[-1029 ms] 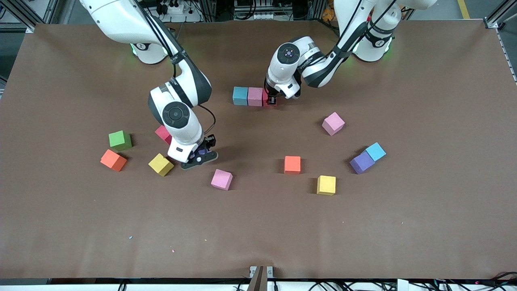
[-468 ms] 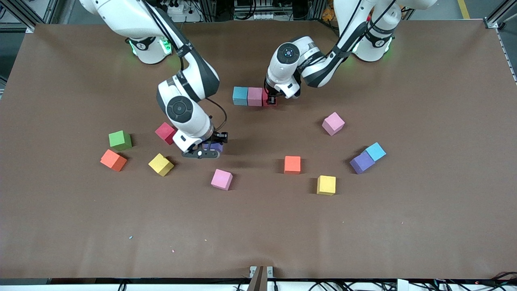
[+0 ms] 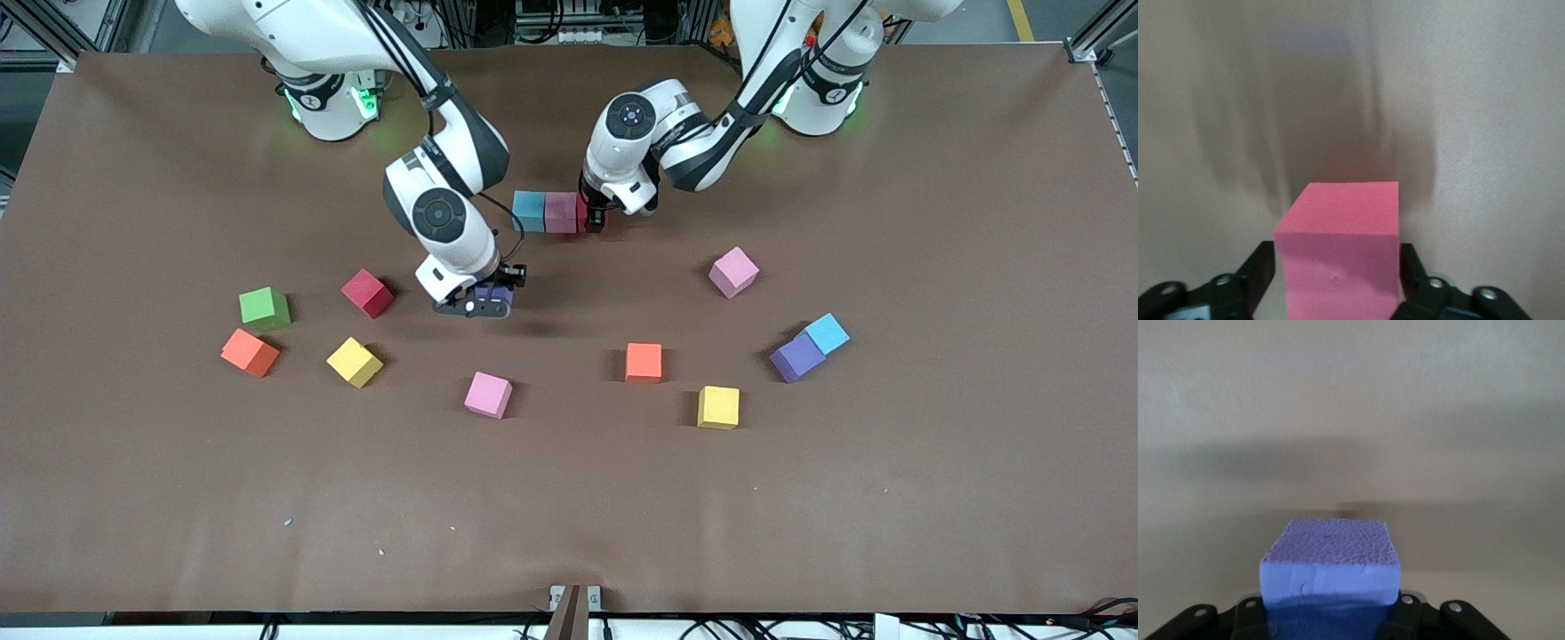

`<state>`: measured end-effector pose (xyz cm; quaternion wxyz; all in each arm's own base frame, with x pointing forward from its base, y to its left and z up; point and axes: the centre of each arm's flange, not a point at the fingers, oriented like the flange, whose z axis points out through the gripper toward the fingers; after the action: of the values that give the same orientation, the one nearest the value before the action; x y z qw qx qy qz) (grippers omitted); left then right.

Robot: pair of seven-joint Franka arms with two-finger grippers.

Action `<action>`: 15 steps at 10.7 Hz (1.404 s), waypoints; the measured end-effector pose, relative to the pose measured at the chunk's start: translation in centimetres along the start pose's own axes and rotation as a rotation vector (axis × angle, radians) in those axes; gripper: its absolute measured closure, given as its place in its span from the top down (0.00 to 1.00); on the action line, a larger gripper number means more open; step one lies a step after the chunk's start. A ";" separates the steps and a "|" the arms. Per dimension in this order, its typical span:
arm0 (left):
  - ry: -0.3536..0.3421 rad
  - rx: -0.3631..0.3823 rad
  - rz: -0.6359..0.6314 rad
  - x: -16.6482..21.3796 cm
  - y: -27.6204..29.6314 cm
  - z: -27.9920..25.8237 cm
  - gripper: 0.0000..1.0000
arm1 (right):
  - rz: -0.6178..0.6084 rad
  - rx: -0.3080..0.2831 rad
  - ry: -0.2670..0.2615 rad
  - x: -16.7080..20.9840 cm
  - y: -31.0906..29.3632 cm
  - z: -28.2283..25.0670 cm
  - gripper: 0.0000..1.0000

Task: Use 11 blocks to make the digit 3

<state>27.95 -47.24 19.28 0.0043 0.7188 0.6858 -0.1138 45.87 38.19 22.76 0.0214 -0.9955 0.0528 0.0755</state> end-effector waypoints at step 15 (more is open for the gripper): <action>0.058 -0.103 0.126 0.6 6.9 -14.3 1.00 | -0.012 0.001 0.042 -8.7 -2.4 4.2 0.56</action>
<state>37.01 -44.69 32.08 0.0283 0.7623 0.6441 -0.0569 36.94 41.70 20.07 0.0212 -0.9972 0.0474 0.0544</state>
